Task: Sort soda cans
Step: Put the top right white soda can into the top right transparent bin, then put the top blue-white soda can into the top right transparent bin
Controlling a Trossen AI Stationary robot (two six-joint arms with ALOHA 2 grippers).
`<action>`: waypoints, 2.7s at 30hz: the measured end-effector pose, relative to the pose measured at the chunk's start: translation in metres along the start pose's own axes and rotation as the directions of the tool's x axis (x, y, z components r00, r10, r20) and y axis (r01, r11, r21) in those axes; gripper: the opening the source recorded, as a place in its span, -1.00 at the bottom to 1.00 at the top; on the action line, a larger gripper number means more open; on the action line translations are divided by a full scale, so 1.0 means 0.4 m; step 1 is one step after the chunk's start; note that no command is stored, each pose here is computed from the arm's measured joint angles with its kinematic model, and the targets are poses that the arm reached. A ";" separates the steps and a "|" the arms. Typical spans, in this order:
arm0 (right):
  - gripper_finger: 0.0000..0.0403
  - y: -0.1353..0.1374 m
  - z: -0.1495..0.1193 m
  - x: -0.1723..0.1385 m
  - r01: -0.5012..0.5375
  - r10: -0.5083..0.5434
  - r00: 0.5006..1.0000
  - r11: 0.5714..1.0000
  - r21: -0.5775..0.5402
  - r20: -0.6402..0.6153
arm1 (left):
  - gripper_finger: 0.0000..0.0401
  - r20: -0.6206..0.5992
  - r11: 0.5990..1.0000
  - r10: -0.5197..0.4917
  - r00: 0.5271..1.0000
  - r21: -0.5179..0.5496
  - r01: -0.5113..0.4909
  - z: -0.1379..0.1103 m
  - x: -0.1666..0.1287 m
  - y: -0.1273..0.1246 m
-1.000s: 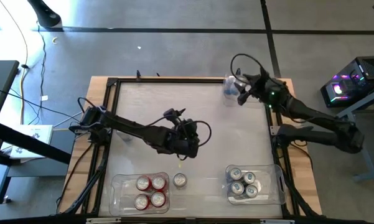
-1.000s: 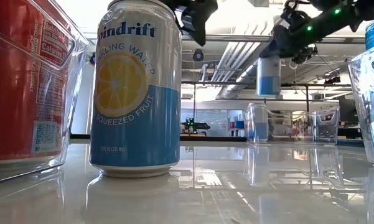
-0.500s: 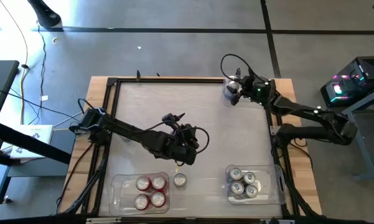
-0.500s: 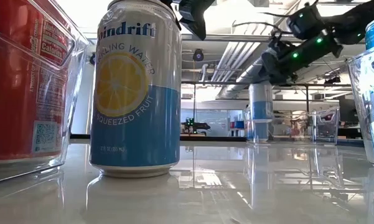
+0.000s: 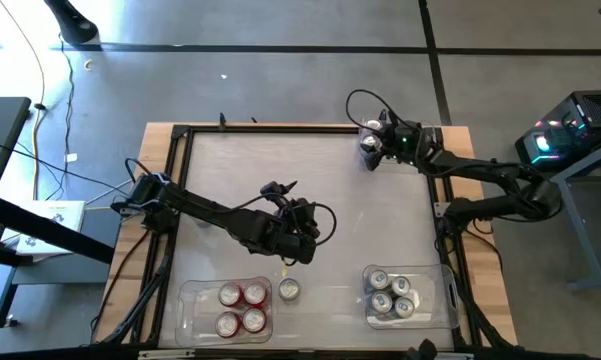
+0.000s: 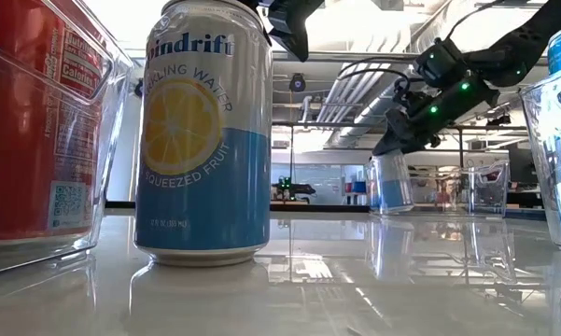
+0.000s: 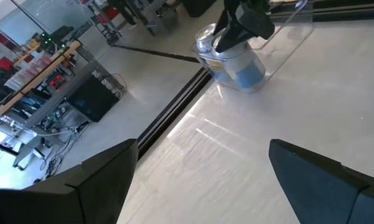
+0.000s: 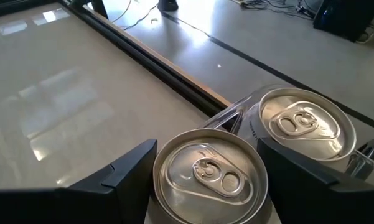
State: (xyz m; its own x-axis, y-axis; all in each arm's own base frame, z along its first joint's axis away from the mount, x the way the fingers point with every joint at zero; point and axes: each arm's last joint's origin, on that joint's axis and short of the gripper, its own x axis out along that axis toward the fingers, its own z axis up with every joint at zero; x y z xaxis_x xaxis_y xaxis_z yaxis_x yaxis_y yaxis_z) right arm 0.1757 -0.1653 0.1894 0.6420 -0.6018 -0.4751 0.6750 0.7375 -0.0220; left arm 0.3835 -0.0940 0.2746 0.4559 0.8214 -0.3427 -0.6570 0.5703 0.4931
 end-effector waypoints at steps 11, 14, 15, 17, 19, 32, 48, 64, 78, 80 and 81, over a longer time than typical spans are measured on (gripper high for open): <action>0.48 0.002 -0.004 -0.014 -0.028 0.027 0.999 0.999 -0.029 -0.037 | 0.78 -0.004 1.000 -0.008 1.000 -0.001 0.008 0.000 0.000 -0.001; 0.49 0.002 0.003 -0.025 -0.032 0.031 0.999 0.999 -0.030 -0.041 | 0.78 -0.004 1.000 -0.008 1.000 -0.002 0.008 0.000 0.000 -0.001; 0.49 0.002 0.008 -0.028 -0.036 0.035 0.999 0.999 -0.030 -0.035 | 0.78 -0.003 1.000 -0.009 1.000 -0.003 0.009 0.000 0.000 -0.001; 0.49 0.002 0.020 -0.038 -0.035 0.035 0.999 0.999 -0.032 -0.014 | 0.78 -0.002 1.000 -0.010 1.000 -0.008 0.010 0.001 0.000 -0.002; 0.49 0.002 0.037 -0.049 -0.033 0.034 0.999 0.999 -0.033 0.014 | 0.78 -0.006 1.000 -0.023 1.000 -0.011 0.023 0.001 0.000 -0.003; 0.49 0.024 0.123 -0.172 -0.118 0.118 0.974 0.993 -0.010 0.192 | 0.76 -0.103 0.999 -0.033 0.994 -0.046 0.028 -0.009 -0.041 0.092; 0.49 0.169 0.112 -0.243 -0.458 0.475 0.857 0.880 -0.128 0.201 | 0.74 -0.728 0.943 -0.323 0.605 -0.304 0.137 -0.050 0.008 0.406; 0.49 0.205 0.097 -0.255 -0.511 0.541 0.827 0.837 -0.196 0.152 | 0.74 -0.896 0.952 -0.298 0.330 -0.305 0.033 -0.273 0.014 0.480; 0.49 0.204 0.098 -0.255 -0.501 0.532 0.833 0.842 -0.201 0.155 | 0.74 -0.919 0.949 -0.292 0.264 -0.312 -0.037 -0.422 0.012 0.465; 0.49 0.204 0.098 -0.255 -0.501 0.532 0.832 0.842 -0.201 0.155 | 0.74 -0.913 0.944 -0.310 0.267 -0.329 -0.029 -0.436 0.019 0.454; 0.49 0.204 0.098 -0.255 -0.501 0.532 0.832 0.842 -0.201 0.155 | 0.74 -0.907 0.941 -0.321 0.272 -0.338 -0.016 -0.441 0.022 0.449</action>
State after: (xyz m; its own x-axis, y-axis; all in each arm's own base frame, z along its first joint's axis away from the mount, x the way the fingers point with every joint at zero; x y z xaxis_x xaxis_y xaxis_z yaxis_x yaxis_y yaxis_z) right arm 0.1797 -0.0557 0.2703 0.9498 -0.1561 -0.2710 0.1738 0.9839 0.0423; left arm 0.1635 0.0156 0.2193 -0.2093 0.0401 -0.9770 -0.8288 0.5230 0.1990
